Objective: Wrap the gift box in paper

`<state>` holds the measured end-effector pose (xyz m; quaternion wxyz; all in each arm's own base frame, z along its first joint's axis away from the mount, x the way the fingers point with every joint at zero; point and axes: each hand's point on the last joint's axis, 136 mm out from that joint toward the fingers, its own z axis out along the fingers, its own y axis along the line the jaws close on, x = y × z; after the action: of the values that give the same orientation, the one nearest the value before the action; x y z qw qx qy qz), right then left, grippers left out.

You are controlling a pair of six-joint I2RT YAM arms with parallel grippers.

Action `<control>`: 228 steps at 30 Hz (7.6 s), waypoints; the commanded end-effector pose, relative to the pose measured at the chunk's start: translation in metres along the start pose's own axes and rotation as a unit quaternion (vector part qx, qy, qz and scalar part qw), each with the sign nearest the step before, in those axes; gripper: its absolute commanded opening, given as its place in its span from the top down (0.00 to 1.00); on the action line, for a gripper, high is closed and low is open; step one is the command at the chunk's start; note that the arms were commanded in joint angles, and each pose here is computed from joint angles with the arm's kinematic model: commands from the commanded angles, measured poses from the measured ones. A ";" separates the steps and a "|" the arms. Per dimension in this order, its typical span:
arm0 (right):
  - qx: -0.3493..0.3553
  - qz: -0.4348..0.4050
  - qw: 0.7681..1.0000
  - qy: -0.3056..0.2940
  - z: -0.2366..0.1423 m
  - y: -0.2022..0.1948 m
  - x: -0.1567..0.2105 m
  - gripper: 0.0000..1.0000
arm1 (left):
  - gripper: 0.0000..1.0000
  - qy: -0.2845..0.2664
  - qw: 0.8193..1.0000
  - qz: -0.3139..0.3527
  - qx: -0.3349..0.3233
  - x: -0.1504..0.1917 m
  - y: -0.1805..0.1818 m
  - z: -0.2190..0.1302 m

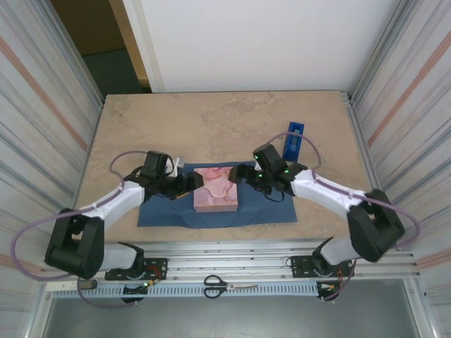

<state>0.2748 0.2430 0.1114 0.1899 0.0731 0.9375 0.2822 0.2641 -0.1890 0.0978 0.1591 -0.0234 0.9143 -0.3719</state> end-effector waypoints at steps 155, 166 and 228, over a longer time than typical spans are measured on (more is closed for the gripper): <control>-0.160 -0.303 0.936 0.085 -0.010 0.113 0.084 0.90 | 0.35 -0.005 0.988 -0.027 0.150 -0.037 -0.095 0.006; -0.170 -0.300 0.933 0.100 -0.007 0.117 0.088 0.89 | 0.57 0.015 0.991 -0.022 0.130 -0.029 -0.092 0.017; -0.067 0.011 0.990 0.127 0.035 0.027 0.028 0.00 | 1.00 -0.017 0.999 0.039 0.015 0.012 -0.027 -0.008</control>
<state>0.2684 0.2781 0.0882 0.0921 0.0456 0.9332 0.3444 0.2524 -0.2113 0.1228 0.1829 -0.0015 0.9018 -0.3915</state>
